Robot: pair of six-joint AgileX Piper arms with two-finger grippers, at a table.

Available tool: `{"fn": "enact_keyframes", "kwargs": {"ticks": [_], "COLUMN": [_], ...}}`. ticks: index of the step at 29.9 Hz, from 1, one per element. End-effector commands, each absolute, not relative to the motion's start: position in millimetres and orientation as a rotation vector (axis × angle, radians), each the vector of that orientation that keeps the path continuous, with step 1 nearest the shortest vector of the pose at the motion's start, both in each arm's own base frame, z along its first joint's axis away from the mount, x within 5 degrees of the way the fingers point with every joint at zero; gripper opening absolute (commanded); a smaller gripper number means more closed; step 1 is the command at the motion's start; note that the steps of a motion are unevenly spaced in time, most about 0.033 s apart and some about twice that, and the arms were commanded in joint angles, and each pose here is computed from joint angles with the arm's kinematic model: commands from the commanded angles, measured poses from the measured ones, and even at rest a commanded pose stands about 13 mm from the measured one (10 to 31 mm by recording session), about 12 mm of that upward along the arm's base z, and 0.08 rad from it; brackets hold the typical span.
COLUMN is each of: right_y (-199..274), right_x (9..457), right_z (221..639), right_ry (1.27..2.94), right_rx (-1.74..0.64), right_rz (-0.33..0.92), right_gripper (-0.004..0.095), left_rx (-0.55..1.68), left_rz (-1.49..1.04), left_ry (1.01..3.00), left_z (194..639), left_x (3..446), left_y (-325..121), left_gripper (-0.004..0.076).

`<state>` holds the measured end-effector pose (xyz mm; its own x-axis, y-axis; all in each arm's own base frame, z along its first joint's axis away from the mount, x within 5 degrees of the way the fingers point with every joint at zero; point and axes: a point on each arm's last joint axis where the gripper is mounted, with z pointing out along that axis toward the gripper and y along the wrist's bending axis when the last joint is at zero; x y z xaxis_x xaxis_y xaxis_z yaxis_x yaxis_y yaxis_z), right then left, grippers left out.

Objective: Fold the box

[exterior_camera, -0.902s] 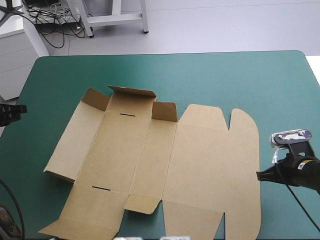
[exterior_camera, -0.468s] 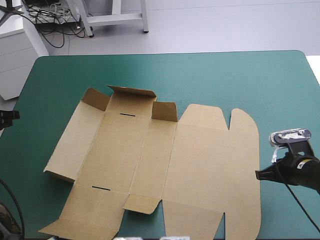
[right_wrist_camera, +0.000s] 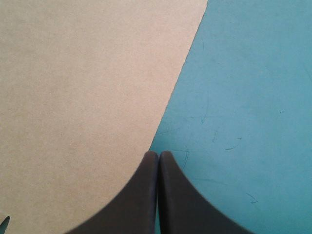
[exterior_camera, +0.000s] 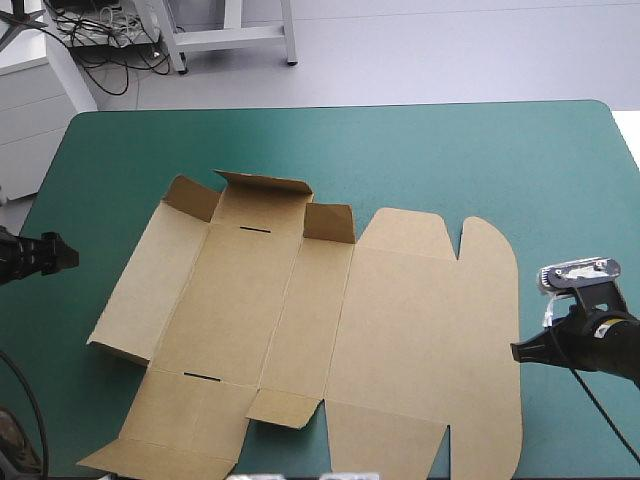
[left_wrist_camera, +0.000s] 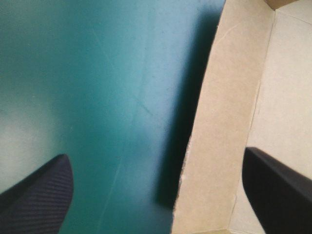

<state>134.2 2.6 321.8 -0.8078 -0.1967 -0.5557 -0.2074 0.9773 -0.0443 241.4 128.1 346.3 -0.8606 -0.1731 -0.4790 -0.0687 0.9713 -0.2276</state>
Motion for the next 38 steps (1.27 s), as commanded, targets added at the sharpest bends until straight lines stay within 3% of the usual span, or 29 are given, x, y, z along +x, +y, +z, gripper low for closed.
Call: {"fn": "enact_keyframes", "kwargs": {"ticks": [1, 10, 20, 29, 38], "right_y": [2, 2, 2, 2, 2], "right_x": [136, 136, 135, 135, 135], "right_z": [331, 331, 331, 331, 331], "right_ry": [2.470, 2.469, 2.477, 2.477, 2.477], "right_rx": [-0.279, -0.278, -0.280, -0.280, -0.280], "right_rz": [0.012, 0.016, 0.018, 0.018, 0.018], "right_gripper": [-0.0020, -0.0021, -0.0020, -0.0020, -0.0020], "left_rx": [-0.196, -0.108, 0.143, 0.265, 0.313], "left_rz": [-0.340, -0.601, -0.675, -0.750, -0.808], "left_ry": [2.523, 2.616, 2.861, 2.895, 2.969], "left_z": [354, 317, 257, 246, 227], "left_x": [246, 271, 295, 300, 287], "left_y": [118, 116, 80, 45, 29], "left_gripper": [0.0711, 0.0685, 0.0683, 0.0612, 0.0590]}}
